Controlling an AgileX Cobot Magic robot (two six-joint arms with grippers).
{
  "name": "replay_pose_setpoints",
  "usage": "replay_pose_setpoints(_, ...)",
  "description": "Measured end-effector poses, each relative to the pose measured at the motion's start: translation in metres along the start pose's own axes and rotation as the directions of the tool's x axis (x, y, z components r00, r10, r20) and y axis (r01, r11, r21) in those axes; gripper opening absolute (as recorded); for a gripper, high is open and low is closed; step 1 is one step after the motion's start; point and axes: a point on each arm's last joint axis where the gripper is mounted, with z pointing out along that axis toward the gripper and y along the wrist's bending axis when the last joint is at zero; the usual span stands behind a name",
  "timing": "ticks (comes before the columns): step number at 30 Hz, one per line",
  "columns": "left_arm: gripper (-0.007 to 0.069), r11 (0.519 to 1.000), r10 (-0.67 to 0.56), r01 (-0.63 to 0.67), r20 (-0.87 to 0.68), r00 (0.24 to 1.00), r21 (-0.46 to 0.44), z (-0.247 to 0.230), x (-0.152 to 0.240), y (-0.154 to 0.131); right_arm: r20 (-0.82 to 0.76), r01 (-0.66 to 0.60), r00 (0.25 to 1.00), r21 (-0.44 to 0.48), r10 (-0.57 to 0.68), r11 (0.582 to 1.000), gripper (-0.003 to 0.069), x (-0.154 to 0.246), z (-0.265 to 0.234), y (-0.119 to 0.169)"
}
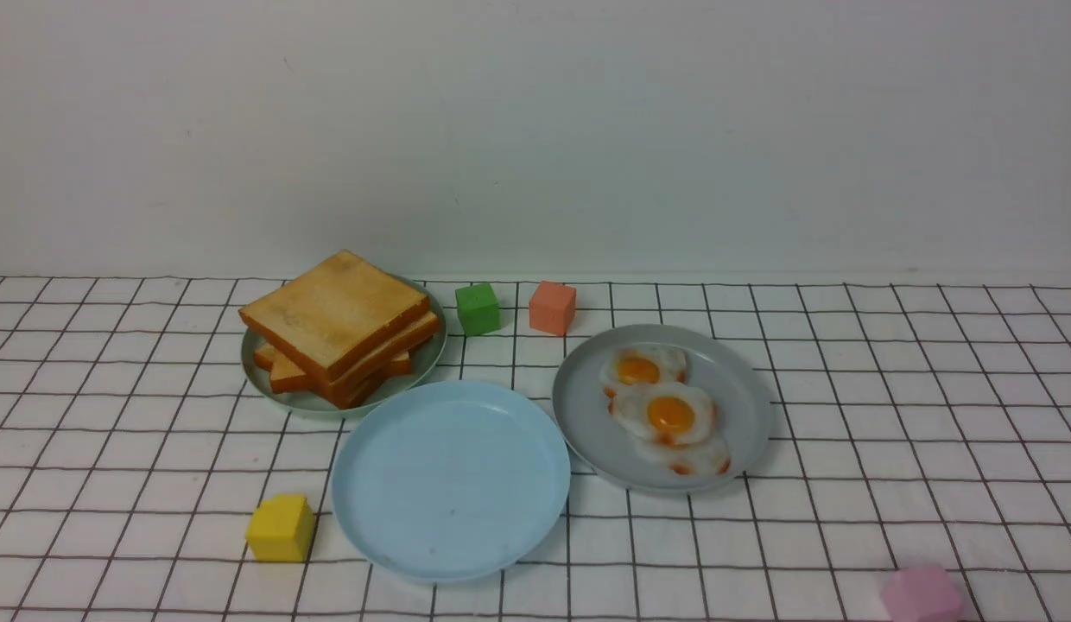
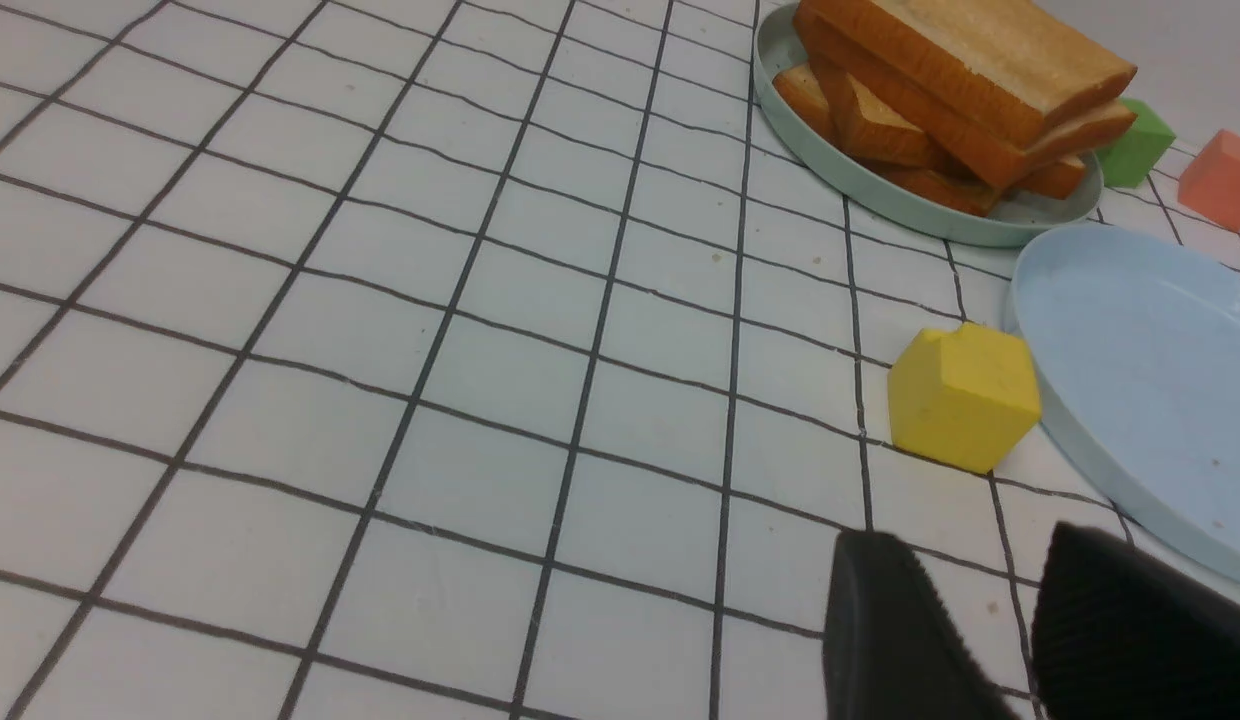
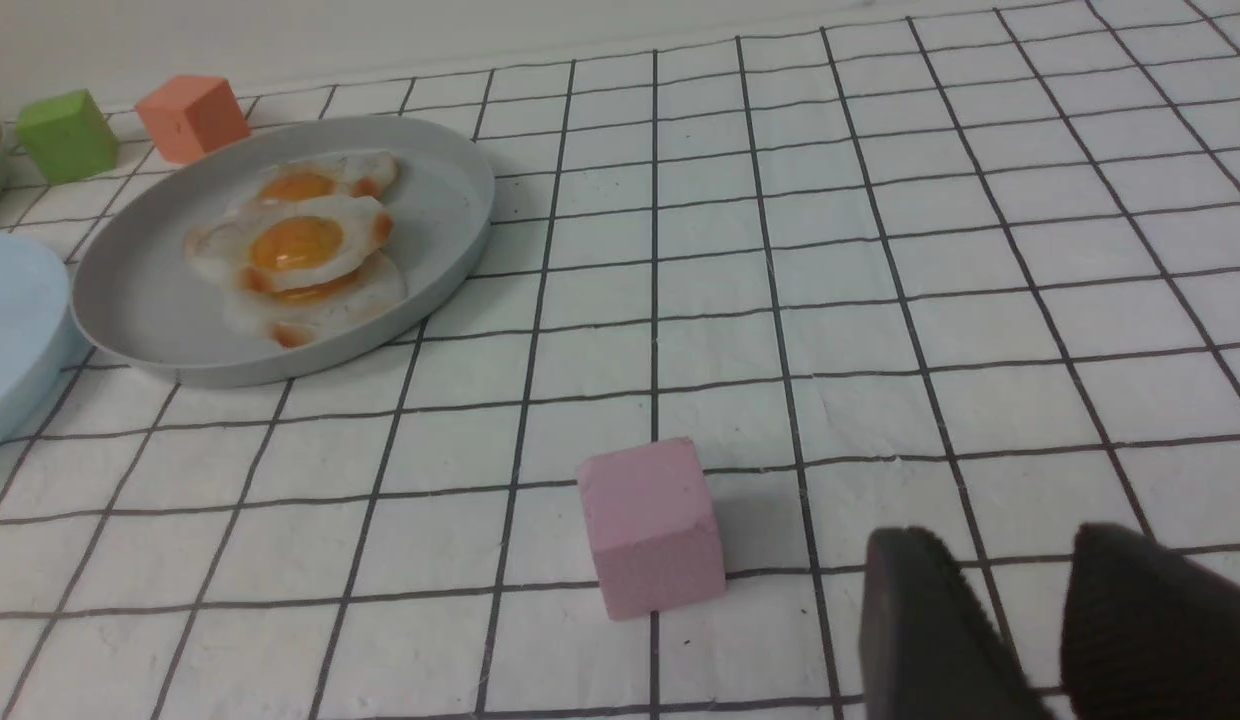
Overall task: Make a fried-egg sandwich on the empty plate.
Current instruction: Use the left arm to grab a slice of bread
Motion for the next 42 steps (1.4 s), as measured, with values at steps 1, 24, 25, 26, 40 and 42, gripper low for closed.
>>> replay_pose_setpoints(1, 0.0238, 1.0, 0.0, 0.0, 0.0, 1.0, 0.0, 0.0, 0.0, 0.0, 0.0, 0.0, 1.0, 0.0, 0.0, 1.0, 0.0239, 0.0, 0.0, 0.0)
replay_pose_setpoints(24, 0.0238, 0.83, -0.545, 0.513, 0.123, 0.83, 0.218, -0.003, -0.02, -0.011, 0.0, 0.0, 1.0, 0.0, 0.0, 1.0, 0.0239, 0.0, 0.0, 0.0)
replay_pose_setpoints(25, 0.0238, 0.801, -0.586, 0.551, 0.122, 0.801, 0.235, -0.003, -0.021, -0.011, 0.0, 0.0, 1.0, 0.0, 0.0, 1.0, 0.0239, 0.0, 0.0, 0.0)
replay_pose_setpoints(26, 0.0238, 0.778, -0.617, 0.576, 0.129, 0.776, 0.253, -0.004, -0.023, -0.011, 0.0, 0.0, 1.0, 0.0, 0.0, 1.0, 0.0239, 0.0, 0.0, 0.0)
replay_pose_setpoints(40, -0.0013, 0.966, -0.116, 0.135, -0.097, 0.989, 0.221, -0.019, -0.11, -0.06, 0.0, 0.001, 1.0, 0.0, -0.001, 1.0, 0.024, 0.0, 0.0, 0.0)
replay_pose_setpoints(42, -0.0013, 0.96, -0.001, 0.056, -0.197, 0.98, 0.273, -0.013, -0.12, -0.072, 0.0, 0.001, 1.0, 0.0, -0.001, 1.0, 0.024, 0.0, 0.0, 0.0)
